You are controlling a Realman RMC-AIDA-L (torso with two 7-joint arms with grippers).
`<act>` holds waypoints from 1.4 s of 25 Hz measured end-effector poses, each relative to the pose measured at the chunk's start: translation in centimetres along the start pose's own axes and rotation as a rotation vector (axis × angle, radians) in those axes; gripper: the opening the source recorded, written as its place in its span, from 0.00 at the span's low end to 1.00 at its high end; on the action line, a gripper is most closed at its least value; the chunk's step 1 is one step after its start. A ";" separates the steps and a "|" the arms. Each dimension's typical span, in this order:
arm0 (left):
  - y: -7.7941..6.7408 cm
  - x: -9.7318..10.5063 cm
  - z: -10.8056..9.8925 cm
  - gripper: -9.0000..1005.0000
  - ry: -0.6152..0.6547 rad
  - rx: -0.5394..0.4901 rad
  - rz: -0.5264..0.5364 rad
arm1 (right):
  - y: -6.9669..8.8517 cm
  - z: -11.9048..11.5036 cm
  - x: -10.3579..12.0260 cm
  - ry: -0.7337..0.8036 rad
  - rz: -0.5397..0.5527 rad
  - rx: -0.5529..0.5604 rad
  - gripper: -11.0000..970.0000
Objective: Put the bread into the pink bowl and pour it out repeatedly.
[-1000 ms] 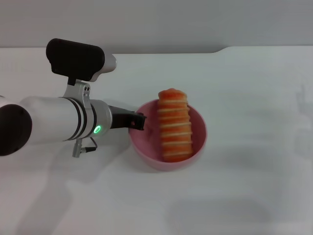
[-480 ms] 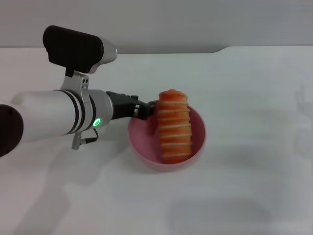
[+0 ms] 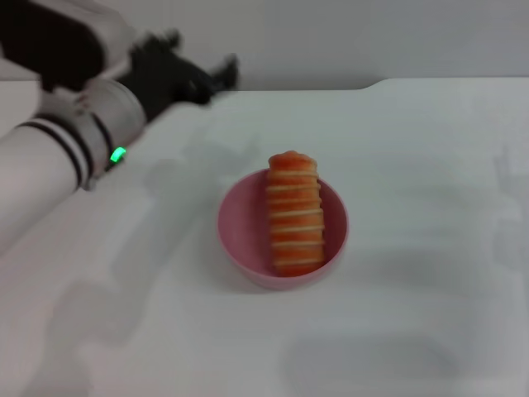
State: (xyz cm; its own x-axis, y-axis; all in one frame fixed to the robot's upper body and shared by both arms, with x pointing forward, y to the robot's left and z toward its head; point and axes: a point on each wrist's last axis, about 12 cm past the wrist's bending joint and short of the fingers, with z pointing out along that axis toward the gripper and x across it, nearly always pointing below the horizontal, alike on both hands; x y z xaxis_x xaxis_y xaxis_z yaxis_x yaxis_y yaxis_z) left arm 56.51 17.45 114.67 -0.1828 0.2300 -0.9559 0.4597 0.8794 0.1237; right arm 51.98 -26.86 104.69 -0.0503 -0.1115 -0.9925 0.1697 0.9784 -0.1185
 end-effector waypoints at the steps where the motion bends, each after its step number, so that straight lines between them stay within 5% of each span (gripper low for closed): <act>1: 0.5 0.2 -0.4 0.73 -0.054 -0.040 0.005 | 0.1 -0.2 0.1 0.002 0.002 -0.005 0.76; 5: 2.1 1.8 -1.7 0.81 -0.235 -0.195 0.028 | 0.4 -0.6 0.2 0.003 0.012 -0.013 0.76; 7: 2.1 1.8 -1.7 0.84 -0.235 -0.195 0.028 | 0.7 -0.9 0.2 -0.002 0.003 -0.030 0.76; 14: 4.1 8.0 -2.3 0.86 -0.262 -0.335 0.090 | 0.4 -2.6 0.6 -0.048 0.028 -0.013 0.76; 21: 5.2 11.0 -3.5 0.86 -0.287 -0.359 -0.091 | -0.1 -4.2 1.0 -0.102 0.036 0.016 0.76; 35: 3.9 13.0 -4.2 0.86 -0.268 -0.308 -0.101 | -0.6 -3.8 1.6 -0.034 0.125 0.022 0.76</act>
State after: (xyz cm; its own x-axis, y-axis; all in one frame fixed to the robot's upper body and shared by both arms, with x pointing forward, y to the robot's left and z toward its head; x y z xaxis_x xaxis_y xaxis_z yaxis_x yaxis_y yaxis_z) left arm 52.33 25.64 103.82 0.0374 0.0556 -0.9978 0.1619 0.9849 0.0610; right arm 48.10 -27.01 103.33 0.0060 0.0052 -1.0000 0.1946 0.9809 0.0063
